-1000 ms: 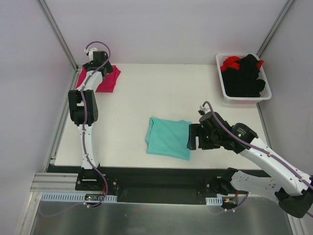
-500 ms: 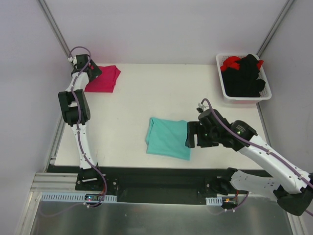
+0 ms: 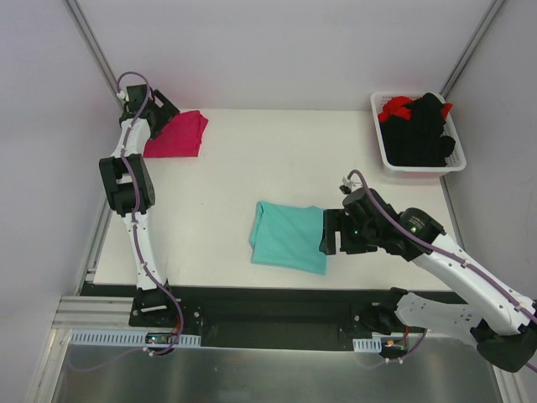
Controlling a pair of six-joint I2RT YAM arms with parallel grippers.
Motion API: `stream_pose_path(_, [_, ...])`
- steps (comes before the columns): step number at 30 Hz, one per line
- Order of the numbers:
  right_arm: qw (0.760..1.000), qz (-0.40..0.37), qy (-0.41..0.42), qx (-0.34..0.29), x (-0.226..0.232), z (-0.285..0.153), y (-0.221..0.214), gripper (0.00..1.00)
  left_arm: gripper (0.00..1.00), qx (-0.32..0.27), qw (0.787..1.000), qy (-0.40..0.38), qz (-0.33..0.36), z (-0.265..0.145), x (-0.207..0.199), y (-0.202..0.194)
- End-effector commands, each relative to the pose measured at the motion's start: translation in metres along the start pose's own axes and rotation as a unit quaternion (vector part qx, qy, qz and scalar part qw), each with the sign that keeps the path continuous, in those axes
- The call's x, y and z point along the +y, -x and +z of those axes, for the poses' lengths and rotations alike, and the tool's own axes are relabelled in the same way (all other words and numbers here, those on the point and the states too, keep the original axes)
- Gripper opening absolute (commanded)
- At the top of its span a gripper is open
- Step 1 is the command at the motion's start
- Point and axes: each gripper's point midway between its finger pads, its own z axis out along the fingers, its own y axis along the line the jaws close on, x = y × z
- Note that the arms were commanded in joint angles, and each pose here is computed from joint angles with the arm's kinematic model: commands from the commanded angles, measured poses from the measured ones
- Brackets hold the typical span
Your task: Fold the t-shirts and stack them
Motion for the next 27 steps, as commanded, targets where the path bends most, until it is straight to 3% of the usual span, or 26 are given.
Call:
stream_pose_path(1, [1.0, -0.002, 0.003, -0.005, 0.004, -0.009, 0.006, 0.83, 0.99, -0.027, 0.998, -0.053, -0.01, -0.025, -0.041, 0.026])
stream_pose_path(10, [1.0, -0.003, 0.005, -0.002, 0.007, -0.009, 0.009, 0.83, 0.99, -0.019, 0.997, -0.075, -0.027, -0.006, -0.044, 0.021])
stream_pose_path(16, [1.0, 0.0, 0.013, -0.005, 0.012, -0.013, 0.012, 0.83, 0.99, 0.054, 0.99, -0.055, -0.12, 0.027, -0.017, -0.026])
stream_pose_path(25, [0.999, 0.01, 0.036, -0.023, 0.015, -0.029, 0.014, 0.83, 0.99, 0.122, 0.973, 0.051, -0.191, 0.004, 0.029, -0.075])
stream_pose_path(27, [0.999, 0.012, 0.045, -0.026, 0.018, -0.033, 0.015, 0.84, 0.99, 0.107, 0.974, 0.067, -0.19, -0.011, 0.033, -0.07])
